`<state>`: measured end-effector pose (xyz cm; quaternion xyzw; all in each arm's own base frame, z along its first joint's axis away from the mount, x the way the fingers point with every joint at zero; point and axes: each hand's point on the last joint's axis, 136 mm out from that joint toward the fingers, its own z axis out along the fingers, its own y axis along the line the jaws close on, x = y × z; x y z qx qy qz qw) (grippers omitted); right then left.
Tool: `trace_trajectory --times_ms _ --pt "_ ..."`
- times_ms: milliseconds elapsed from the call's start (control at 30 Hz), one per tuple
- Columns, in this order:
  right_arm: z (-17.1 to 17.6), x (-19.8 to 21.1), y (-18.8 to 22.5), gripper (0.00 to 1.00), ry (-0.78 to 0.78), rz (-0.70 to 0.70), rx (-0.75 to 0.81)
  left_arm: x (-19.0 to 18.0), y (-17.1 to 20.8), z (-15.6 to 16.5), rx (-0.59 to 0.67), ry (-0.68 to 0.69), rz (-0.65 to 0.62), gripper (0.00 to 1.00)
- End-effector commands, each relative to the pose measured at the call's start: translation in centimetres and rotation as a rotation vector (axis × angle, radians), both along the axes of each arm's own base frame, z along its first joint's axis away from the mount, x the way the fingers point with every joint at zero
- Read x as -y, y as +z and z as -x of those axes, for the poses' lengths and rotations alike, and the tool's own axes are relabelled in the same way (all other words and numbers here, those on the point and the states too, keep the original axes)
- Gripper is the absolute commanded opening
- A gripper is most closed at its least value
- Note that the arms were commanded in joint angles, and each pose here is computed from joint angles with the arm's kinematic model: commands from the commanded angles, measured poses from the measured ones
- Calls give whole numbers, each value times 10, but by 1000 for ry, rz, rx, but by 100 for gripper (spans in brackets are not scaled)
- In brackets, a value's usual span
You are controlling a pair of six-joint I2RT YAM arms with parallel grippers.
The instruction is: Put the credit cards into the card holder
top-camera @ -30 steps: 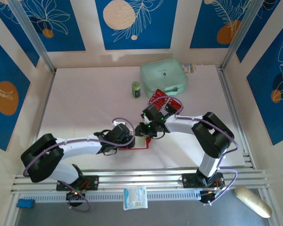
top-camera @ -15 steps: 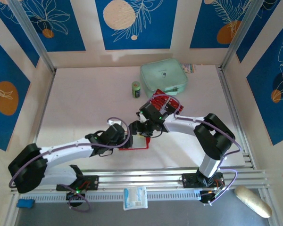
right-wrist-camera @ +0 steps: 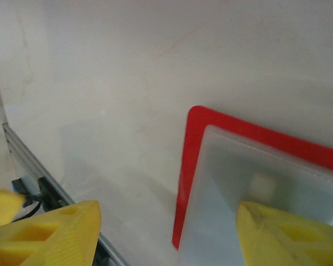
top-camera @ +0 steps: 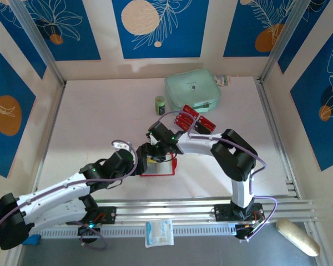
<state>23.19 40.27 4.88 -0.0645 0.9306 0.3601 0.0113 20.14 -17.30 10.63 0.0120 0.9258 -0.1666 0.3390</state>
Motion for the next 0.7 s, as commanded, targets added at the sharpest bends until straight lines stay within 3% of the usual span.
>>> trace_trajectory --times_ms 0,667 --pt "8 -1 -7 66 4 23 -53 -14 -3 0 7 47 -22 100" --pt "-16 9 35 65 -55 -89 -18 -4 -34 -2 -44 21 -57 100"
